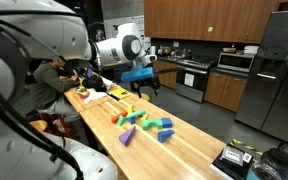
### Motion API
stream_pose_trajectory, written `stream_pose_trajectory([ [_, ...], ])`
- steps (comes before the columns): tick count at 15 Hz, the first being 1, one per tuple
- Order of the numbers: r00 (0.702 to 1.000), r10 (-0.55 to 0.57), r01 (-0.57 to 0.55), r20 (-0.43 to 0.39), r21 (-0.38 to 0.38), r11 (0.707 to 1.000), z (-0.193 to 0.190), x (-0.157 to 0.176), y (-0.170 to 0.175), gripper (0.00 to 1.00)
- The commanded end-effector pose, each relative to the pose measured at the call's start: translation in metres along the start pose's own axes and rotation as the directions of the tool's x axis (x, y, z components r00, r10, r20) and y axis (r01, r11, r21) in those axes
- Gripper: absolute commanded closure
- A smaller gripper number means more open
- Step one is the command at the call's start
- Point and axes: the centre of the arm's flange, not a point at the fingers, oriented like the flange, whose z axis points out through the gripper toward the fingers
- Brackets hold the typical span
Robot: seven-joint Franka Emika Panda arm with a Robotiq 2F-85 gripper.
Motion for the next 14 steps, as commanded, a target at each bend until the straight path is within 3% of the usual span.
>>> stream_pose_trajectory([
  [1,1.0,-0.026,0.025,0.01,0.058,0.998,0.031,0.001,0.021,0.04],
  [3,1.0,-0.01,0.009,0.028,0.057,0.998,0.041,-0.006,0.022,0.0],
  [4,0.999,-0.002,0.0,0.033,0.056,0.998,0.044,-0.011,0.022,0.27],
  [6,0.999,0.002,-0.005,0.038,0.067,0.998,0.049,-0.016,0.021,0.34],
  [10,0.999,-0.001,-0.002,0.053,0.059,0.998,0.056,-0.017,0.019,0.67],
  [14,0.999,-0.019,0.017,0.038,0.055,0.998,0.057,0.009,0.017,0.98],
])
